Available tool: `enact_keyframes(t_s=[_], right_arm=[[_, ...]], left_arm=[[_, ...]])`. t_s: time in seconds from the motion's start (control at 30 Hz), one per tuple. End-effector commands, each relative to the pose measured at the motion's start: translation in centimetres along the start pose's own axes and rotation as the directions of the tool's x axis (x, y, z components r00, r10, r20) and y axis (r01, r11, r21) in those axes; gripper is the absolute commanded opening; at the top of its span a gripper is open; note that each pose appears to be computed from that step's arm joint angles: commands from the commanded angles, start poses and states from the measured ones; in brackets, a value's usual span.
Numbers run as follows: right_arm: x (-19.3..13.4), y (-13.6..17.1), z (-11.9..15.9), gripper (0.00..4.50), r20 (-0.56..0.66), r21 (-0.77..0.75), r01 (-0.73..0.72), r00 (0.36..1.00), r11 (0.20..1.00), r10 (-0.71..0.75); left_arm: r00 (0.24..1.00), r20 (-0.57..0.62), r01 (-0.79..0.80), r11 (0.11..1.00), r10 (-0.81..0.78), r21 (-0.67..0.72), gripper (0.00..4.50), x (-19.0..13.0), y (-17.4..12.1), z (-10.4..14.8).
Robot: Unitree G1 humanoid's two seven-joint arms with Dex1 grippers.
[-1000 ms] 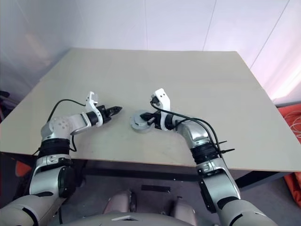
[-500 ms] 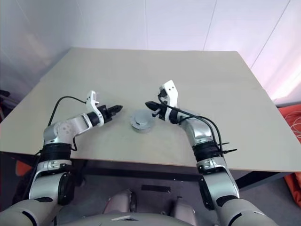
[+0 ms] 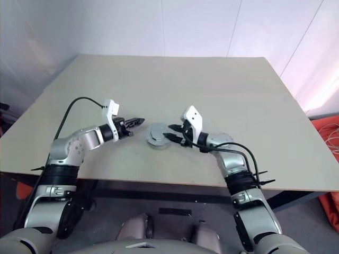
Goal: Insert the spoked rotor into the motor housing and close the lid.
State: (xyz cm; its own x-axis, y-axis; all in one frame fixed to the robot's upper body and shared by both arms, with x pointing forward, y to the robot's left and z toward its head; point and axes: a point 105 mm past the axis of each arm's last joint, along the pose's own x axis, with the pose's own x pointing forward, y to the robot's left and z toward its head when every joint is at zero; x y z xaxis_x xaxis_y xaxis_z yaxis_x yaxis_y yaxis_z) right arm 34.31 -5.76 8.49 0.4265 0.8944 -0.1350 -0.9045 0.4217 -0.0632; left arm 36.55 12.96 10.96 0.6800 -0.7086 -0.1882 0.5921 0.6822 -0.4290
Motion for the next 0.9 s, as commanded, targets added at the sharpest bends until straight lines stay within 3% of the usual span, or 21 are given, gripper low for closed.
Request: enact_keyframes(t_s=[0.03,0.13,0.53,0.9], right_arm=[[1.0,0.2,1.5,3.42,0.045,-0.044,-0.029,0.999,0.999,0.031],[1.8,-0.6,1.3,4.48,0.025,-0.049,0.034,0.999,0.998,-0.032],[3.8,0.2,-0.2,4.48,-0.017,-0.043,-0.009,1.0,0.999,0.008],[4.1,0.1,1.4,4.48,0.045,-0.093,-0.005,0.999,0.996,0.009]], left_arm=[[0.999,0.032,0.009,0.999,-0.01,0.053,0.0,-0.4,-0.4,1.1],[0.999,0.038,-0.002,0.999,0.0,0.054,0.0,-0.4,-0.3,1.1],[0.998,0.051,-0.036,0.998,0.033,0.056,0.0,-1.8,-0.1,1.0],[0.999,0.029,-0.032,0.999,0.032,0.0,0.0,-4.8,1.2,0.4]])
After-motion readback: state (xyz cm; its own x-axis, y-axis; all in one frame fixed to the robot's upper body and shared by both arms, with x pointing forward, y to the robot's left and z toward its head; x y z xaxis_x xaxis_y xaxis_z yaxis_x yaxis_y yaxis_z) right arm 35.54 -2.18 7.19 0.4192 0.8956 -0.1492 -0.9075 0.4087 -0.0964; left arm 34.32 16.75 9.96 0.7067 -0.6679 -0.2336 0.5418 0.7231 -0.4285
